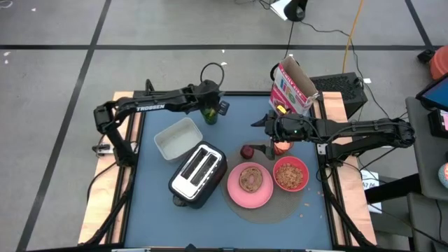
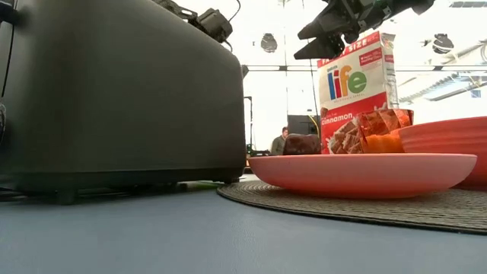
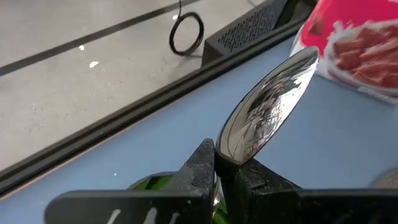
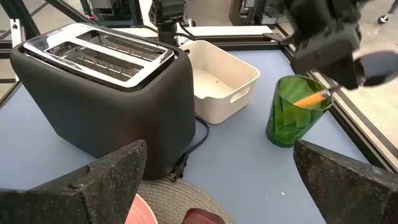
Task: Arrange a breakfast setting
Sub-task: Put the yellow spoon to the right of the red bowl
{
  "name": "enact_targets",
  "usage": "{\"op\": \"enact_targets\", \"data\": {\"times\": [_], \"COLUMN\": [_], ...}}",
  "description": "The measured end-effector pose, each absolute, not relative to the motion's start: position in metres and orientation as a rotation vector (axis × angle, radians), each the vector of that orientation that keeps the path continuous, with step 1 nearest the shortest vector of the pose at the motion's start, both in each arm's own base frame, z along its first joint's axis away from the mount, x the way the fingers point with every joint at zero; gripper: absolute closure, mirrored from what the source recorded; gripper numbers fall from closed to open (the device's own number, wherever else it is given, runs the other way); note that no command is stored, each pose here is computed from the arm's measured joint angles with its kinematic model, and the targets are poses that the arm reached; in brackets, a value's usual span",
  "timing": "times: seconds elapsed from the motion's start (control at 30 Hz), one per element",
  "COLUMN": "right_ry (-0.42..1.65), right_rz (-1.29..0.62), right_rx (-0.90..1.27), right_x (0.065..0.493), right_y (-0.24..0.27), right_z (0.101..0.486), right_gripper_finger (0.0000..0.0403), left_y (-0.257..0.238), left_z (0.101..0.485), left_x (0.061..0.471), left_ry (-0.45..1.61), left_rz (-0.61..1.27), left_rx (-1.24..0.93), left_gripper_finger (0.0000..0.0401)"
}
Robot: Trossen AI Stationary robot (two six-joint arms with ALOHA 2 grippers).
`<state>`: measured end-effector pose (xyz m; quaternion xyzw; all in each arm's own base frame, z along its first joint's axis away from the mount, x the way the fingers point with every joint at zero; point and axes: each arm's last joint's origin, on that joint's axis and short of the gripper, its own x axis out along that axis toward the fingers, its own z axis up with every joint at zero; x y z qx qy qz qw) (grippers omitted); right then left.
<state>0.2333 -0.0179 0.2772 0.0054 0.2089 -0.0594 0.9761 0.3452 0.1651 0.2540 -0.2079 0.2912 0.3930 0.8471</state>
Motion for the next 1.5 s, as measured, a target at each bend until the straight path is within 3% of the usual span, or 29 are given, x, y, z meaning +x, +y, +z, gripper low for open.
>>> {"op": "enact_targets", "data": {"times": [0.3, 0.7, 1.07, 1.5], "right_ry": [0.42, 0.352, 0.135, 0.092], "right_rz": [-0.12, -0.127, -0.121, 0.063], "right_rx": [0.011, 0.043, 0.042, 0.154], "right_x": [0.233, 0.236, 0.243, 0.264], "right_y": [-0.018, -0.018, -0.018, -0.014], "right_z": [0.277, 0.283, 0.303, 0.293], "right_gripper_finger": [0.0005, 0.0005, 0.0005, 0.0005], "left_y": [0.148, 0.098, 0.044, 0.002], "left_z": [0.303, 0.368, 0.381, 0.383], "left_x": [0.325, 0.317, 0.337, 0.34], "left_ry": [0.484, 0.195, 0.072, 0.062], "left_rz": [0.788, 0.462, 0.184, 0.097], "left_rx": [-0.429, -0.412, -0.338, -0.279], "left_gripper_finger": [0.0384, 0.0384, 0.0384, 0.0384]}}
